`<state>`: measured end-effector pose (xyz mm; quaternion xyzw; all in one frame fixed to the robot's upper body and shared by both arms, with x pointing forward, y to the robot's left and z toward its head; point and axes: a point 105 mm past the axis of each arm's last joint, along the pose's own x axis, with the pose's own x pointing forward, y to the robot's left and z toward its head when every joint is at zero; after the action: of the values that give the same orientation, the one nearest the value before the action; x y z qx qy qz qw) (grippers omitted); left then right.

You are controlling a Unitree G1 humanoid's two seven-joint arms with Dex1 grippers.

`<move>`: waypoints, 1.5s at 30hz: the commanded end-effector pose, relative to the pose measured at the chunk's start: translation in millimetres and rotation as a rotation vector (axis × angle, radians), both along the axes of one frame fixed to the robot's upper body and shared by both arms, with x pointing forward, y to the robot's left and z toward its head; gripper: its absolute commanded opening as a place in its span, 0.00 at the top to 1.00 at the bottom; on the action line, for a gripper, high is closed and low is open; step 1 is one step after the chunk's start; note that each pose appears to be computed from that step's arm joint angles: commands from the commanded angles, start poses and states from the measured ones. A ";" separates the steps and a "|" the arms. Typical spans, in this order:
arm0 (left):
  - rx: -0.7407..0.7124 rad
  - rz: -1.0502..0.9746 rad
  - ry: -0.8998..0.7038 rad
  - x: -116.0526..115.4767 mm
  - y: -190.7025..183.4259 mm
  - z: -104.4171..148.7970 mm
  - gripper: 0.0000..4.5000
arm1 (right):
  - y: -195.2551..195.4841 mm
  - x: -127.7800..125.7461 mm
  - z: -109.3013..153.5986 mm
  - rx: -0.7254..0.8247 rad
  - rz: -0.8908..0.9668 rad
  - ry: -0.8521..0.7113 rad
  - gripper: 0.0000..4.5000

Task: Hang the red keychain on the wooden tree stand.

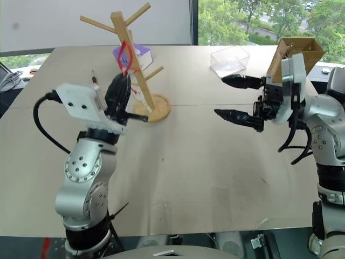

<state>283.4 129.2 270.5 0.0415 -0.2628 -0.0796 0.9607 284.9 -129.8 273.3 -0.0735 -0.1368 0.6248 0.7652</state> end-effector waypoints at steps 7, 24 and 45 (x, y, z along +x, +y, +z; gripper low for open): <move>-0.011 0.133 0.028 12.0 16.0 -6.8 0.97 | 1.0 -2.1 11.9 -0.022 0.003 -0.038 0.00; 0.028 0.183 0.150 32.5 18.0 -37.8 0.97 | 2.5 -2.3 9.0 -0.040 0.012 -0.017 0.00; 0.007 0.109 0.120 7.3 7.4 -47.5 0.97 | 4.2 -3.3 3.3 -0.040 0.016 -0.026 0.00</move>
<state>293.3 138.5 217.3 0.0476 -0.1878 -0.0277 0.9807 287.5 -127.2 268.4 -0.0844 -0.1121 0.6281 0.7653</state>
